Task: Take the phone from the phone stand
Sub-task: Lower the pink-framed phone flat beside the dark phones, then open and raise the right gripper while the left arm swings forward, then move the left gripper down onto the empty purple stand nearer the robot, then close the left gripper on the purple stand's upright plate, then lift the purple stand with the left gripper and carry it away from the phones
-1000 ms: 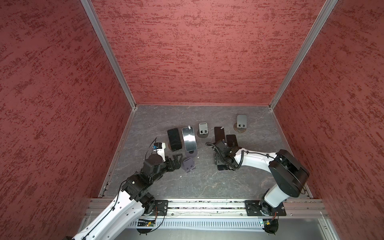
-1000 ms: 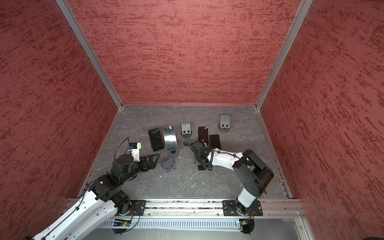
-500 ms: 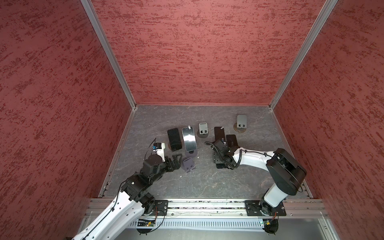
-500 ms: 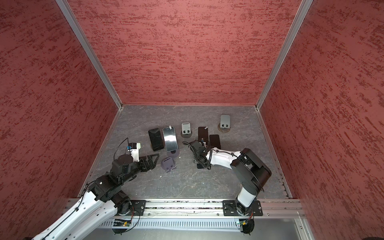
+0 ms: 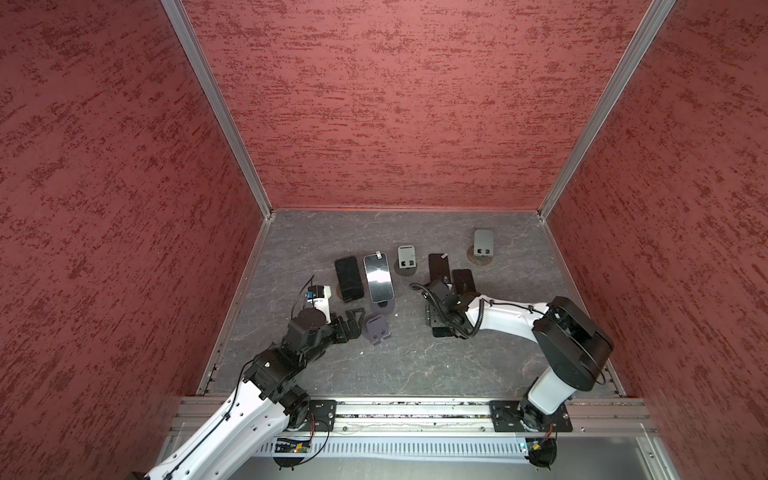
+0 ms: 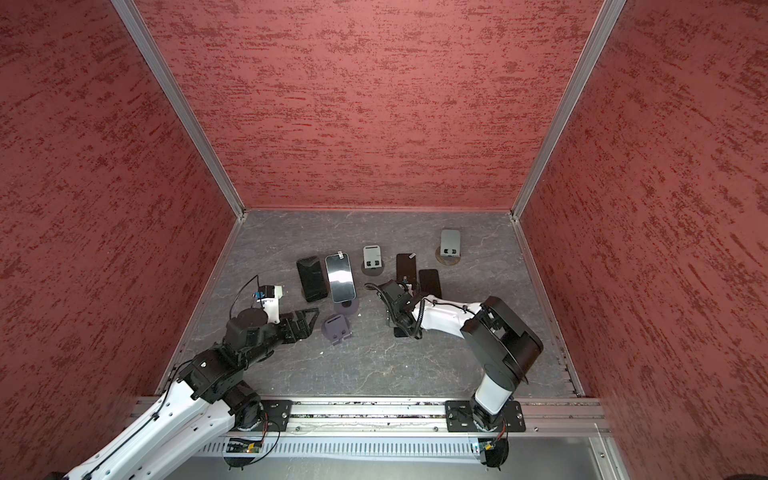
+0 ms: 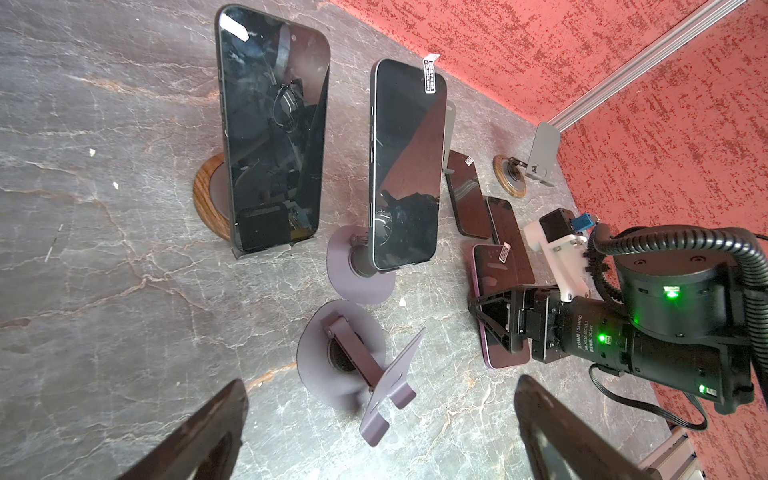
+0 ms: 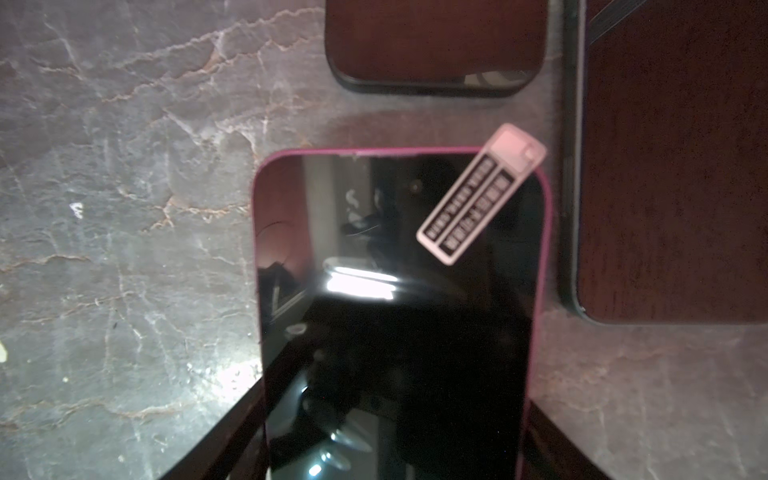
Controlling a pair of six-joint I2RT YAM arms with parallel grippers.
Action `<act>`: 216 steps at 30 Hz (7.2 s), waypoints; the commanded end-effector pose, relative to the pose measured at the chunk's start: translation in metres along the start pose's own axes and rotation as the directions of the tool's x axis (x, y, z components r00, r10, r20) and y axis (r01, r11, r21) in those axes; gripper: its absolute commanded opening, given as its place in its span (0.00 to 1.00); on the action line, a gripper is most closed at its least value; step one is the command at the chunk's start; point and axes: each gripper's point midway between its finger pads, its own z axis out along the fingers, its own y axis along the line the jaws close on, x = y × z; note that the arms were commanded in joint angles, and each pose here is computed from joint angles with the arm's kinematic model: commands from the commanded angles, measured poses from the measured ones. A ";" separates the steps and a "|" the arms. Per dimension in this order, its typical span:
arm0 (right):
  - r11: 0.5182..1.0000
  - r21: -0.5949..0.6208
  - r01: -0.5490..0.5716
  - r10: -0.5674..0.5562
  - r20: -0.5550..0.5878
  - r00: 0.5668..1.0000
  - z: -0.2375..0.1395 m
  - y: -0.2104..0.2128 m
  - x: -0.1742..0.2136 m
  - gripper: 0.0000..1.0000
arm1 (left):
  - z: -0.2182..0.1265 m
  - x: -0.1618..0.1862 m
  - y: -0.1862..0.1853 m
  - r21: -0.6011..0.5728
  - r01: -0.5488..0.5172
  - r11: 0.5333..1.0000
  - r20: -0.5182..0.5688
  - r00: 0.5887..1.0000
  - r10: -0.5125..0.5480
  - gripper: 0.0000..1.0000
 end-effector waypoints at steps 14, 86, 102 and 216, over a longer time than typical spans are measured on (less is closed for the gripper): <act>0.993 0.117 0.036 -0.024 -0.110 0.994 0.015 -0.032 0.035 0.81 | 0.002 -0.003 -0.004 0.000 -0.032 0.999 -0.002 0.999 0.032 1.00; 0.999 -0.046 -0.003 0.018 0.329 0.944 -0.032 -0.043 -0.081 0.99 | 0.073 0.049 -0.041 -0.562 0.108 0.820 0.036 0.994 -0.106 0.99; 0.996 -0.081 -0.040 0.066 0.343 0.937 -0.038 -0.060 -0.082 0.99 | 0.091 0.077 -0.028 -0.643 0.039 0.764 -0.072 0.991 -0.111 0.95; 0.993 -0.070 -0.094 0.114 0.391 0.913 -0.079 -0.070 -0.110 0.99 | 0.116 -0.117 0.173 -0.705 0.181 0.686 0.035 0.975 -0.221 0.63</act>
